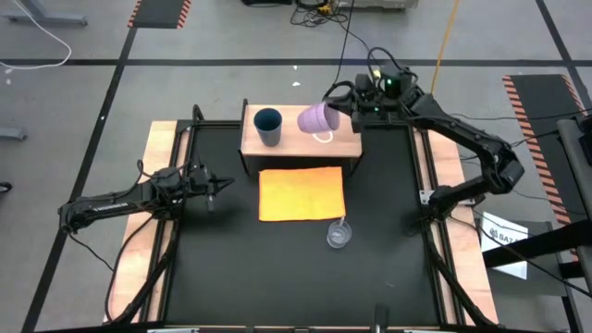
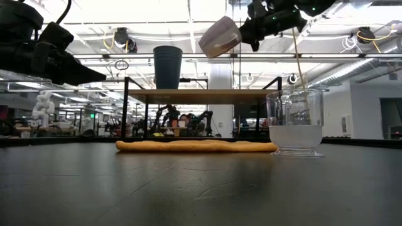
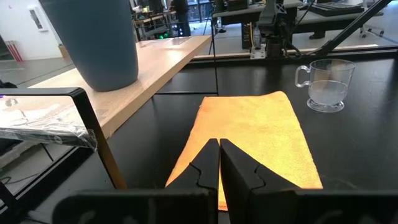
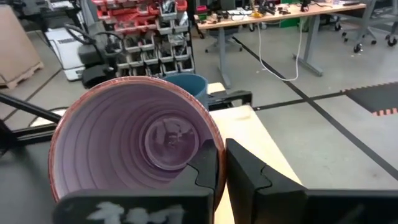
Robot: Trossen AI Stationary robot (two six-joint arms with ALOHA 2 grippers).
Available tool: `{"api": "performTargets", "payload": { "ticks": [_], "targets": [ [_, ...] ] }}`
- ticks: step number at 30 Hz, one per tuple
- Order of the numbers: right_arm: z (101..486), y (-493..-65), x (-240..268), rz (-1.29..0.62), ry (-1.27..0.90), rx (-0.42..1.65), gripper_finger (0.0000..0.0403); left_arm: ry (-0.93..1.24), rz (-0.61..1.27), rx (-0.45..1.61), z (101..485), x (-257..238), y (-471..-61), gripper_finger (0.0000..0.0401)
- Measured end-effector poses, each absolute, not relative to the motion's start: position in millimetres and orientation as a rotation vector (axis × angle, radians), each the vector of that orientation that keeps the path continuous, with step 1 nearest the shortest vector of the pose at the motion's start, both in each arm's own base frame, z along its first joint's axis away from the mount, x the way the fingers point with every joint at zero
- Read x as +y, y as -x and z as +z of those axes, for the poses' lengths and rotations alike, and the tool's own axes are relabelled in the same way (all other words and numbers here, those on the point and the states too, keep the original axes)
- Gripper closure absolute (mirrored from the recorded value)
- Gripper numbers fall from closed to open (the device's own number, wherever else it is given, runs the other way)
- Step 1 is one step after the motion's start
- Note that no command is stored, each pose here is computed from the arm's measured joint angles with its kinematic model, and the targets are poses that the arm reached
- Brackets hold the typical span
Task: Stack small to large cups/mugs on shelf
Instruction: Put the purple mug on the shelf
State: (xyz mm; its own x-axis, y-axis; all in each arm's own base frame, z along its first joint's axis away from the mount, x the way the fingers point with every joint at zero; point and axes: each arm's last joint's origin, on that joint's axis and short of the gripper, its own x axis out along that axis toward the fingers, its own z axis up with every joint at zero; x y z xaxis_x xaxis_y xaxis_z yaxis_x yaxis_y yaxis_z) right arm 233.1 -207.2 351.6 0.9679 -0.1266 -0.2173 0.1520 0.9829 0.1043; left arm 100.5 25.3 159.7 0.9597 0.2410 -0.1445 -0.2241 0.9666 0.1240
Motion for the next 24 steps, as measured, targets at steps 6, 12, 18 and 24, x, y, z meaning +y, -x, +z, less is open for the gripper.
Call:
{"api": "performTargets", "payload": {
  "ticks": [6,12,18,24],
  "targets": [
    [365.5,-231.9,-223.0,-0.175,-0.120,0.231,0.0395,-0.107,0.237,0.159,159.8,25.3,-100.5,0.0384],
    [375.3,-237.7,-234.5,-0.155,-0.162,0.279,0.0395,-0.108,0.236,0.160,159.7,25.3,-100.5,0.0384],
    [380.8,-243.0,-238.7,-0.128,-0.190,0.303,0.0395,-0.108,0.236,0.160,159.7,25.3,-100.5,0.0384],
    [383.2,-243.0,-239.2,-0.133,-0.194,0.300,0.0395,-0.111,0.236,0.161,159.7,25.3,-100.5,0.0384]
  ]
}}
